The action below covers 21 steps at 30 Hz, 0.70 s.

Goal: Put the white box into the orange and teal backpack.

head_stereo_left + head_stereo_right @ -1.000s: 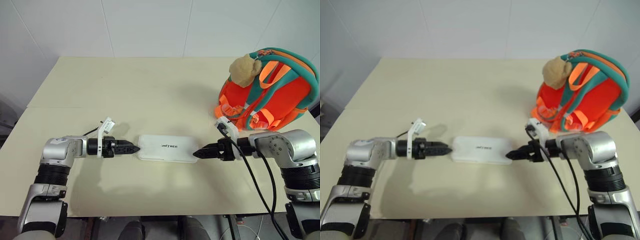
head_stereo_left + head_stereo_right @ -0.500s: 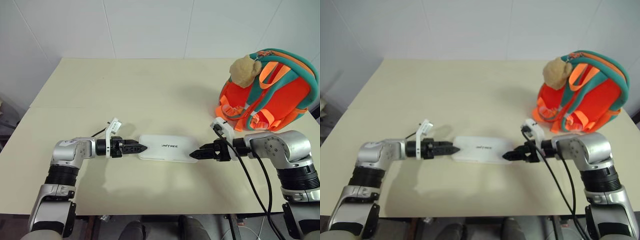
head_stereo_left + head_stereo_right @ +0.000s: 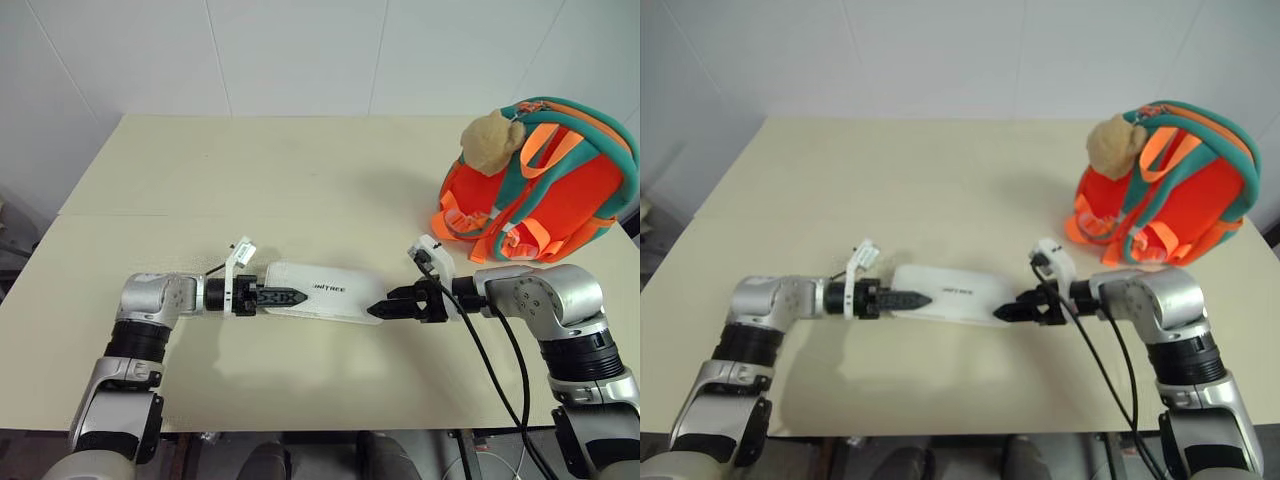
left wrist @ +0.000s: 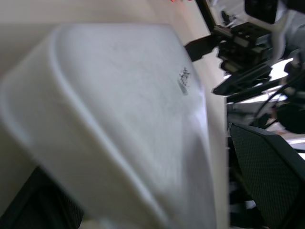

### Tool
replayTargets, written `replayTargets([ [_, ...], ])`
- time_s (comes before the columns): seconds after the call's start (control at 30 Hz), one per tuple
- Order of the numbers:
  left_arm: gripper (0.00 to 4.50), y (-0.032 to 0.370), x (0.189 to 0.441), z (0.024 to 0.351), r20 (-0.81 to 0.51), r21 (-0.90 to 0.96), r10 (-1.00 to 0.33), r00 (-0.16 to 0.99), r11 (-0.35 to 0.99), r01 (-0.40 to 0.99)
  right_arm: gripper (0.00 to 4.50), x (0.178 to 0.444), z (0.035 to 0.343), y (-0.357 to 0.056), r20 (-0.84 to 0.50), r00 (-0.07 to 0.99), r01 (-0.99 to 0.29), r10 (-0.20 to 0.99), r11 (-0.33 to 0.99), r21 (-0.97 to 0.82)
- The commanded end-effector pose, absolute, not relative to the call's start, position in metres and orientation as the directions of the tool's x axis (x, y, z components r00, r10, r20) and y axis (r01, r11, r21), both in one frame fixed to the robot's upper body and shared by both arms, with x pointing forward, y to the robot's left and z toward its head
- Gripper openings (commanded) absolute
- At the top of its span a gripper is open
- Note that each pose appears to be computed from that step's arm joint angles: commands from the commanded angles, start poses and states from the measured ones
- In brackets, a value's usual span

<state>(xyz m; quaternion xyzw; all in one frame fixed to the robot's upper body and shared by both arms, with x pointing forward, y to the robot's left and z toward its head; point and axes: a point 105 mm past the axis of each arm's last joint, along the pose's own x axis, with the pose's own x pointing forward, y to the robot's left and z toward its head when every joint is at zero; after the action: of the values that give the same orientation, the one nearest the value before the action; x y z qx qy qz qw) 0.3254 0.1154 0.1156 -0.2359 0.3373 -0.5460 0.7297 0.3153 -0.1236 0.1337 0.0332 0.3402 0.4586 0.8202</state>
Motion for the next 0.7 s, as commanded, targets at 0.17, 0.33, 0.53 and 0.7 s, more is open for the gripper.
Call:
replayTargets([
  [0.17,4.47,0.106,0.315,0.100,-0.242,-0.814,-0.966,0.095,0.255,0.521,4.50,0.314,0.143,-0.116,-0.498,0.347,-0.772,0.795,0.543,0.330],
  [0.33,4.47,0.113,0.320,0.104,-0.241,-0.818,-0.965,0.105,0.260,0.513,4.50,0.311,0.140,-0.122,-0.508,0.340,-0.778,0.791,0.540,0.320],
  [0.53,4.30,0.112,0.322,0.111,-0.199,-0.841,-0.975,0.103,0.224,0.492,4.50,0.301,0.134,-0.129,-0.525,0.316,-0.791,0.790,0.525,0.314],
  [0.7,2.90,0.112,0.317,0.120,-0.156,-0.862,-0.985,0.077,0.173,0.476,4.50,0.297,0.133,-0.132,-0.527,0.302,-0.802,0.795,0.510,0.310],
])
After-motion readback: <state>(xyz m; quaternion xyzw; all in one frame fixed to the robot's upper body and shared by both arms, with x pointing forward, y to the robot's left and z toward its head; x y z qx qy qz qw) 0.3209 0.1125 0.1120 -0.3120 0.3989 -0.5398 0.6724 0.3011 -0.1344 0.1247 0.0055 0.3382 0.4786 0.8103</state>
